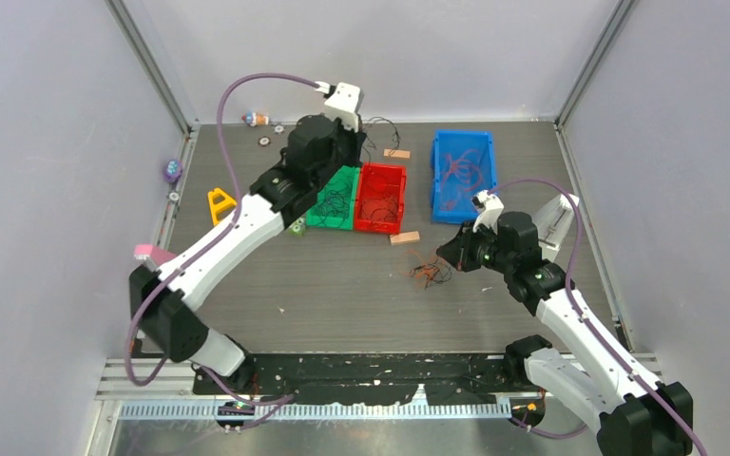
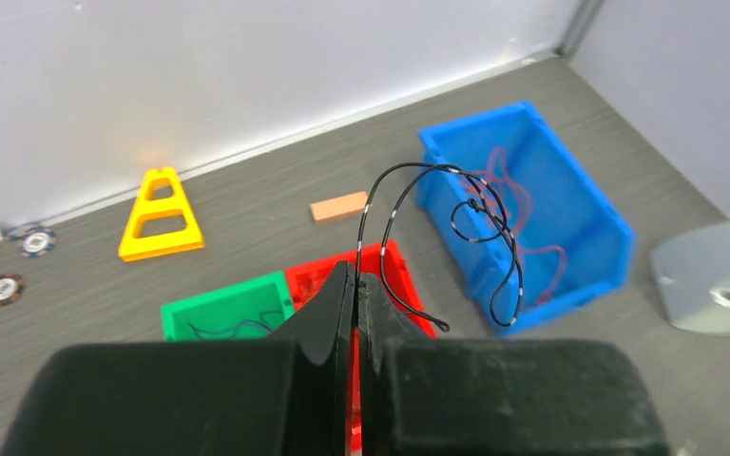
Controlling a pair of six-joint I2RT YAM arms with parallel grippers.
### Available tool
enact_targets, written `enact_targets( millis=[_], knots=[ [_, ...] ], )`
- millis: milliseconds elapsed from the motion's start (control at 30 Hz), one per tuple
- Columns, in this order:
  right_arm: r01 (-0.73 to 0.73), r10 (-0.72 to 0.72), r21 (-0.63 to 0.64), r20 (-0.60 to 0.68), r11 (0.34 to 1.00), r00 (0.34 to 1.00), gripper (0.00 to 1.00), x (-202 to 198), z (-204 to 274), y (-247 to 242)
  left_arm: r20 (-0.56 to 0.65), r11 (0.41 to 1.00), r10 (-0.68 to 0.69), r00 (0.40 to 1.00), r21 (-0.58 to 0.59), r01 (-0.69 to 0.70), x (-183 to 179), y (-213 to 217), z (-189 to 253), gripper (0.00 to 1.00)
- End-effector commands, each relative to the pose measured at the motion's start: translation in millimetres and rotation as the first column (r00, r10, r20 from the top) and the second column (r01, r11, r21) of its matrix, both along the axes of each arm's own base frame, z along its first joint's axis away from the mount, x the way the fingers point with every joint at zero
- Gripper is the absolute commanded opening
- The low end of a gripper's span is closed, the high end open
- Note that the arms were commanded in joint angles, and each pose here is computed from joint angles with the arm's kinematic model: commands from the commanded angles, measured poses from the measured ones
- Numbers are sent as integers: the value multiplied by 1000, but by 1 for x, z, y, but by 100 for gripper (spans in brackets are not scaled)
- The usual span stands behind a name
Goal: Untangle the cables
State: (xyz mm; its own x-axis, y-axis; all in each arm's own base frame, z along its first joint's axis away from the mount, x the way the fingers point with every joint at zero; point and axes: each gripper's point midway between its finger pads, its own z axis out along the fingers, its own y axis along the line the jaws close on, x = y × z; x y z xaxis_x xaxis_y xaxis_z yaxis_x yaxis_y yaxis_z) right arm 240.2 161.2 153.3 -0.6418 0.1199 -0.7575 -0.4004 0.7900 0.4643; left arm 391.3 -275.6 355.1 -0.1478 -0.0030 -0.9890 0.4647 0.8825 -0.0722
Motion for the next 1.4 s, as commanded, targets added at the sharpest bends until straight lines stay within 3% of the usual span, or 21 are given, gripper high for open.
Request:
enact_targets(
  millis=[0,333,833,1000,1367],
  knots=[
    [-22,19,32,103,999,995,5,10,32,7,67,986,152,986,53,-156,44,9,5,0],
    [-16,13,33,103,999,995,5,11,31,6,99,922,346,933,148,-357,104,10,-60,0],
    [-4,1,27,98,1000,995,5,11,28,4,223,869,382,897,244,-431,135,9,-32,0],
    [-3,0,25,98,1000,995,5,11,28,4,173,882,362,916,254,-396,124,8,-56,0],
    [0,-3,27,100,1000,995,5,11,29,4,30,897,279,960,347,-272,67,-15,-152,0]
  ],
)
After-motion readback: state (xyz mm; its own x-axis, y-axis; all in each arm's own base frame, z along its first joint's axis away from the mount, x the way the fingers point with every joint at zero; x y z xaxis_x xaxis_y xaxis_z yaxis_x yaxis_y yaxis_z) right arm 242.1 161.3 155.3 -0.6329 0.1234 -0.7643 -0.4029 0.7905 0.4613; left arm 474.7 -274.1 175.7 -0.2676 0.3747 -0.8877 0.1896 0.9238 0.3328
